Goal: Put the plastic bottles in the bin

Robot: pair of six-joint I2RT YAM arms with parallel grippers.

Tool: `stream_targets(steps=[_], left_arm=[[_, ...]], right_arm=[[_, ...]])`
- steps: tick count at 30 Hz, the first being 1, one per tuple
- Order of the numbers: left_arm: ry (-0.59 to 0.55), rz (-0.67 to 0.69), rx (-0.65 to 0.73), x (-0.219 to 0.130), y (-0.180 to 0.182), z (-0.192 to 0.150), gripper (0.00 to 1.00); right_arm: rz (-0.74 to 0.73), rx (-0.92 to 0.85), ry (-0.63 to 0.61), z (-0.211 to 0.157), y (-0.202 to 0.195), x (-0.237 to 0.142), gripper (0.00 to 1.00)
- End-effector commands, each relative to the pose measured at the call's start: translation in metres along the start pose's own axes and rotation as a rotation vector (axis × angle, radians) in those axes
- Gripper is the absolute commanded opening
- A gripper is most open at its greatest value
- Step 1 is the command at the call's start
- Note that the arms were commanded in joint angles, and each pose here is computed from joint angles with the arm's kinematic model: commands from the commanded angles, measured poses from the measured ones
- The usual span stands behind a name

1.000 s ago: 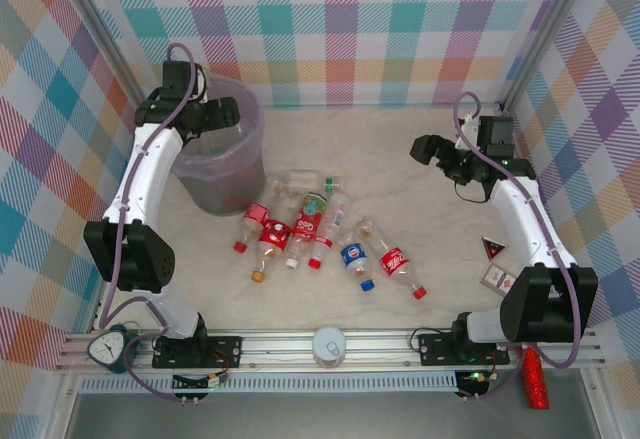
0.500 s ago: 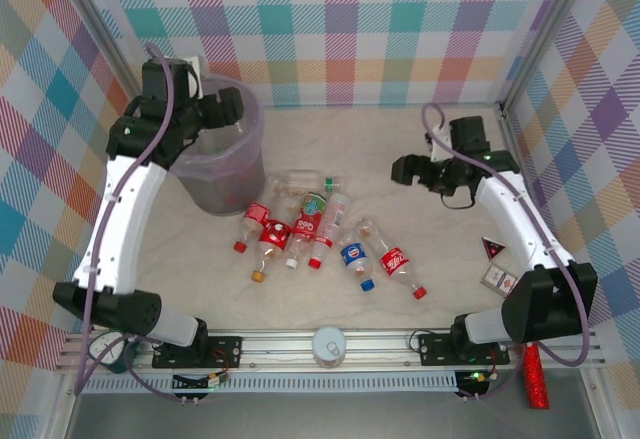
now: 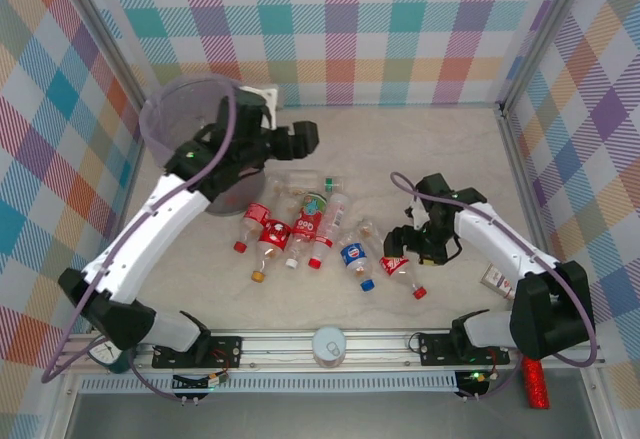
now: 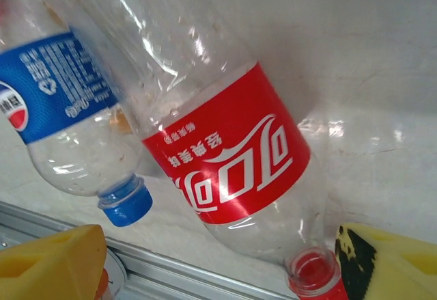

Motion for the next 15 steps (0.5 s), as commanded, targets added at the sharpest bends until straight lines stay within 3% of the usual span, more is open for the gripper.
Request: stream_targets(steps=[1, 10, 15], left_arm=[[-0.006, -0.107, -0.089, 0.025, -0.016, -0.008, 0.87], [0.063, -0.124, -0.085, 0.059, -0.036, -0.036, 0.87], [0.073, -0.143, -0.088, 0.07, -0.041, -0.044, 0.87]], right_arm=[[0.006, 0.026, 0.009, -0.003, 0.002, 0.011, 0.88], [-0.059, 0.072, 0.007, 0.007, -0.011, 0.041, 0.89], [-0.114, 0.098, -0.021, 0.012, -0.021, 0.049, 0.83]])
Point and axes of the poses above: each hand's point on the last joint's axis, 136 mm out from that joint toward the fingers, its own x axis out along the fingers, its own y axis along the line the jaws close on, z = x × y, the point moved 7 cm from there along -x, back along the fingers, and after that the axes turned 5 degrees about x, right-handed, at the moved point
